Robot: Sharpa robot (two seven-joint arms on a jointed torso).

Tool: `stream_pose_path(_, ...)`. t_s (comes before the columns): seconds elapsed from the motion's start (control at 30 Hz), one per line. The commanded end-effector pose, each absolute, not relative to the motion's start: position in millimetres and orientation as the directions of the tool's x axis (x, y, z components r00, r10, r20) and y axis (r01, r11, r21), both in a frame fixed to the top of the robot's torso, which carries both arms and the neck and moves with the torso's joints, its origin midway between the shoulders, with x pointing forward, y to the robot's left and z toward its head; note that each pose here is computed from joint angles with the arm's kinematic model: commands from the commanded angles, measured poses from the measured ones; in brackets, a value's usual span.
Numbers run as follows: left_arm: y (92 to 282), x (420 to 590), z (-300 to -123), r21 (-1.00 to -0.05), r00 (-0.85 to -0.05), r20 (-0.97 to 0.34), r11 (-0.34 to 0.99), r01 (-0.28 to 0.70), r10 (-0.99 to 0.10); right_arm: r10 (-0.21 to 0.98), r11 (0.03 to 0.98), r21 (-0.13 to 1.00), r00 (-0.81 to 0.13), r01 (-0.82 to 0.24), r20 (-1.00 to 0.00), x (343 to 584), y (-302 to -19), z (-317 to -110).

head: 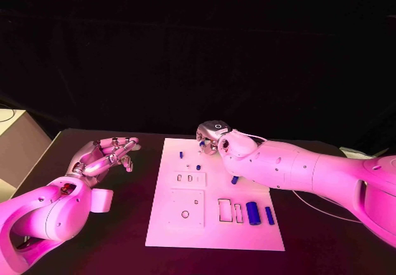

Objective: Assemble the parts on the task board

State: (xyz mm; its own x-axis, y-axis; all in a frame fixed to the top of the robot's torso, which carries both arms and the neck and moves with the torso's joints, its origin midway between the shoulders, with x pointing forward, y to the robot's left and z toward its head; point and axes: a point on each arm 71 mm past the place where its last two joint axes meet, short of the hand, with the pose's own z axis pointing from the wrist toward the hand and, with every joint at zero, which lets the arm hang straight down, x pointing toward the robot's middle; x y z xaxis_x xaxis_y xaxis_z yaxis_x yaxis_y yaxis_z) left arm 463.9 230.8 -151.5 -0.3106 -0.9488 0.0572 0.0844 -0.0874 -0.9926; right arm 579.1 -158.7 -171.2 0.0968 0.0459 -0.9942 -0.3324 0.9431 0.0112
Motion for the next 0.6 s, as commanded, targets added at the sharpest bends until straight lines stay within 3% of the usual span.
stream_pose_path(0.03,228.3,463.5,-150.5,-0.992,-0.330,0.060,-0.094,0.088,-0.942,0.032,0.936,0.009,0.061,-0.353,-0.998,577,-157,-178)
stream_pose_path(0.6,231.5,465.0,-151.6,-0.992,-0.320,0.057,-0.089,0.087,-0.946,0.105,0.939,0.072,0.082,-0.337,-0.991,566,-176,-174)
